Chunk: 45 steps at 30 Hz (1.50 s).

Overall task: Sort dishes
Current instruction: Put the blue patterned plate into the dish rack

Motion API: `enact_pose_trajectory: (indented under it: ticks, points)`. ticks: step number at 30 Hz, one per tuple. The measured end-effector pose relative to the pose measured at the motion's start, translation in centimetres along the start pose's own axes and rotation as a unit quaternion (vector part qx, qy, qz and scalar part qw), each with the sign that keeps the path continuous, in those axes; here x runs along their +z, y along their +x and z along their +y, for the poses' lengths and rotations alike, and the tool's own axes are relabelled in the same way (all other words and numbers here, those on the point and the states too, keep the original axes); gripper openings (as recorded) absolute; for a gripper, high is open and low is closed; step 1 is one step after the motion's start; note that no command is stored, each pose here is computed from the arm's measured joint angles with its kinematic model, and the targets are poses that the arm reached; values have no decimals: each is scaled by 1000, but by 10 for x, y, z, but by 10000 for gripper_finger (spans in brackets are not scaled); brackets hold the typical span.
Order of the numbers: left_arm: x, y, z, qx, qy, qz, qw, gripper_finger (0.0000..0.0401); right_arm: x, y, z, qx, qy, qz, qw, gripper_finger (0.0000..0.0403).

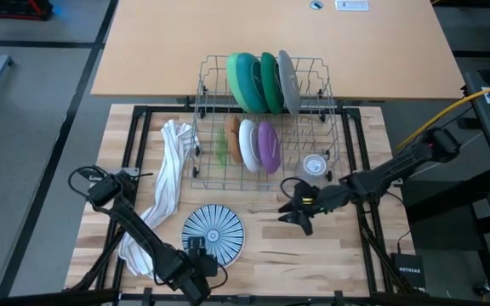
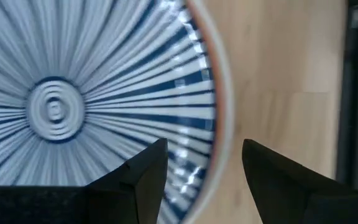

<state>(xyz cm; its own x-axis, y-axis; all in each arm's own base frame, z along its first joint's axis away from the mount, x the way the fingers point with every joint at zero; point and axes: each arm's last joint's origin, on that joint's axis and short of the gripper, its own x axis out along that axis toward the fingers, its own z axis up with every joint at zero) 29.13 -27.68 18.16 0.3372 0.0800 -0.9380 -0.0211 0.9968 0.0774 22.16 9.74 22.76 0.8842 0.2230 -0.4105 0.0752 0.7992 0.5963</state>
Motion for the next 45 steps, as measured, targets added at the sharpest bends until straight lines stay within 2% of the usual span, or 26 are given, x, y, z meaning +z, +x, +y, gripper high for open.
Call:
enact_pose_trajectory:
  ticks: [8, 17, 27, 34, 40, 45]
  points:
    - [-3, 1, 8, 30, -4, 25, 999, 196, -17, 40, -15, -80, 80, -37, 993, 179]
    - [-6, 0, 5, 23, 18, 30, 999, 196, -35, 72, -26, -89, 146, -47, 984, 179]
    - [-9, -1, 9, 51, 27, 41, 997, 193, -44, 84, -33, -96, 206, -61, 972, 179]
    - [-7, -1, 11, 77, 37, 18, 996, 160, -45, 84, -33, -92, 207, -52, 973, 179]
    - [-7, -1, 11, 75, 42, 15, 996, 133, -45, 84, -33, -92, 215, -53, 971, 179]
    - [-7, -1, 11, 74, 70, 17, 995, 124, -47, 84, -31, -89, 240, -53, 965, 179]
